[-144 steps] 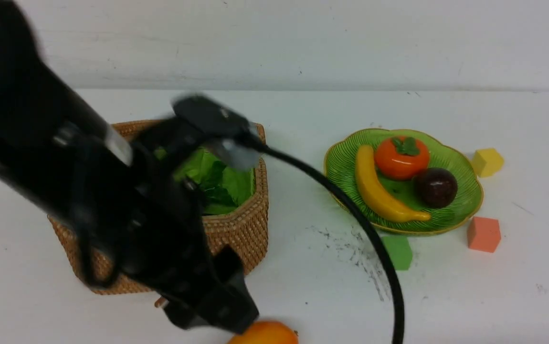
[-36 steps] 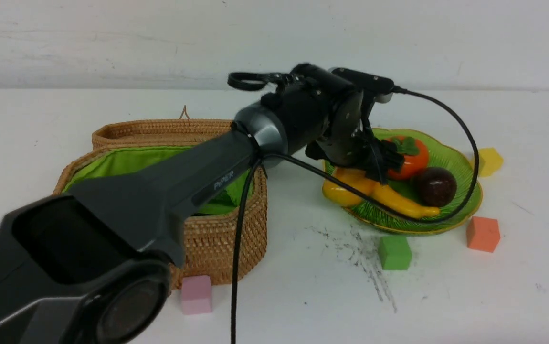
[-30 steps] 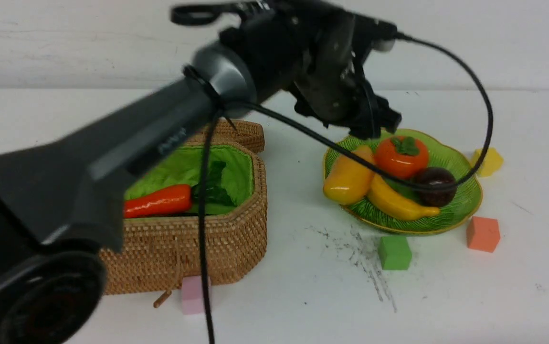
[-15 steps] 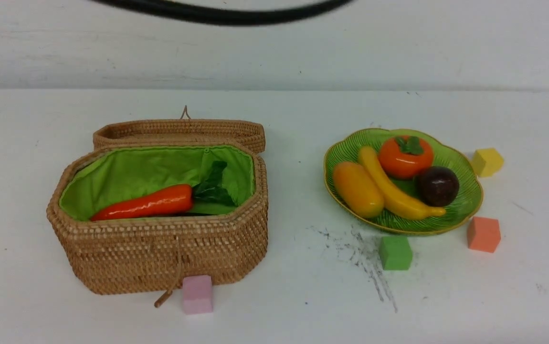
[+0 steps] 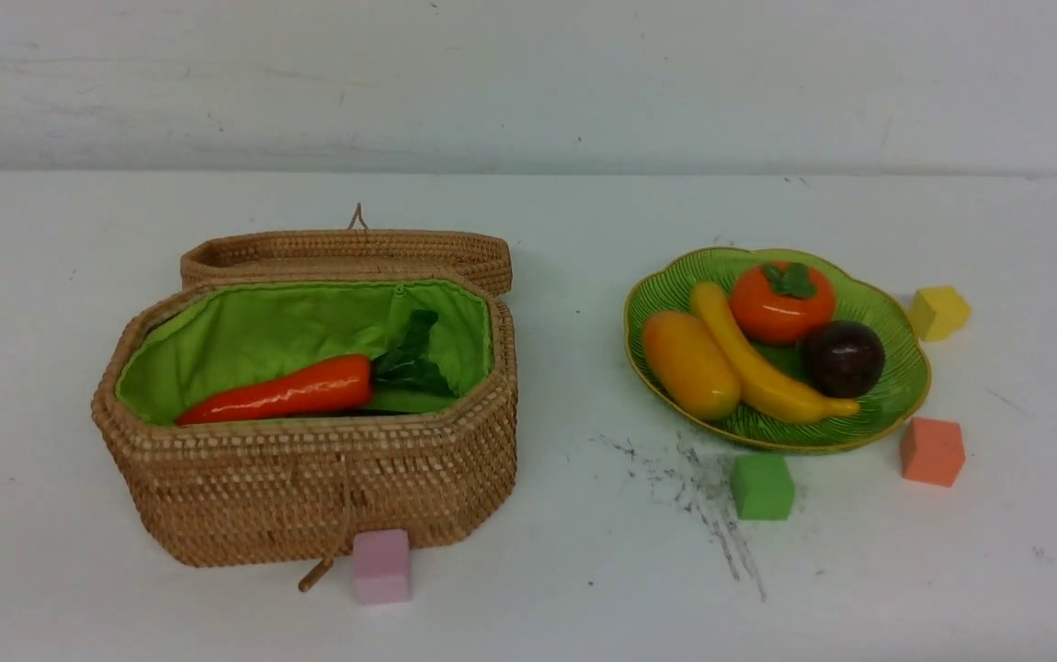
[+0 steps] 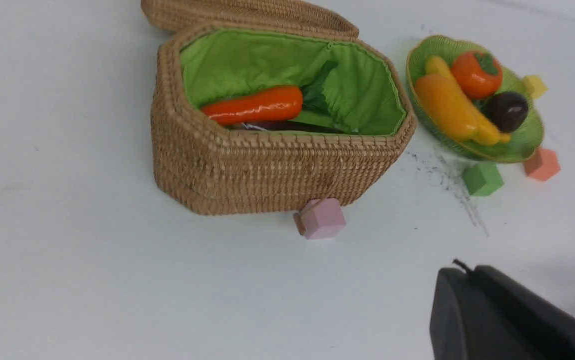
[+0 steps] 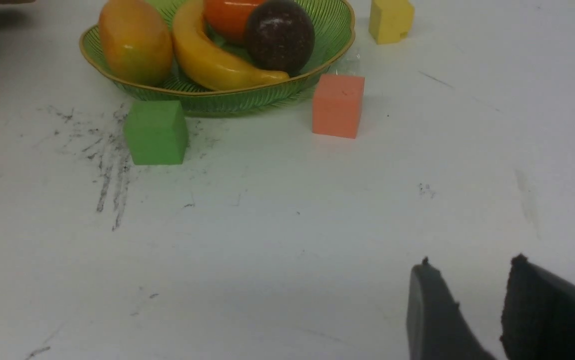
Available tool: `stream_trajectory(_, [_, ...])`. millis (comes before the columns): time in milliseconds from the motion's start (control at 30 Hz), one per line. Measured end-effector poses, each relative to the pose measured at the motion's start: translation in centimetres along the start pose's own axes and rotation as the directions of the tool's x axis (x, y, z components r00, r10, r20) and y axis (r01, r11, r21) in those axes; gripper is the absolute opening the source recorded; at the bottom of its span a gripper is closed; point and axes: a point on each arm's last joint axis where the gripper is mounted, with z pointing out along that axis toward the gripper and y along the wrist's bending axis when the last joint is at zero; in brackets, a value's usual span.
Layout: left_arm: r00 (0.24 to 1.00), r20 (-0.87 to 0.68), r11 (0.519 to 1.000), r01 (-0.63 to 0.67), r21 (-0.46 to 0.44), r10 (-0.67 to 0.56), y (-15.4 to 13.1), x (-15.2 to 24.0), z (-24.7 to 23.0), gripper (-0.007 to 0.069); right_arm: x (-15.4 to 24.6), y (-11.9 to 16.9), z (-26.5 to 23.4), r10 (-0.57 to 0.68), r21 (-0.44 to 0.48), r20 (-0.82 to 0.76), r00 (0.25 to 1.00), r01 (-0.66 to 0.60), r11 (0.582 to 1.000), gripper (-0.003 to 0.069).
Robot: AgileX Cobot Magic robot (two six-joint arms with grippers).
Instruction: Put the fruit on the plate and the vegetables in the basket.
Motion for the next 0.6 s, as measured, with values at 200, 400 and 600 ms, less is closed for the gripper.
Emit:
stream_trajectory(200, [0.989, 0.097, 0.992, 0.101, 0.075, -0.108, 2.8, 3.4, -2.6, -0.0013, 0.0, 0.0, 0.0, 0.0, 0.0, 0.0, 1.0, 0.0, 1.0, 0.0238])
stream_trajectory(400, [0.997, 0.046, 0.99, 0.053, 0.128, -0.059, 2.0, 3.7, -2.3, -0.0013, 0.0, 0.0, 0.0, 0.0, 0.0, 0.0, 1.0, 0.0, 1.0, 0.0238])
stream_trajectory(600, [0.998, 0.035, 0.989, 0.048, 0.138, -0.053, 1.8, 3.6, -2.1, -0.0013, 0.0, 0.0, 0.0, 0.0, 0.0, 0.0, 1.0, 0.0, 1.0, 0.0238])
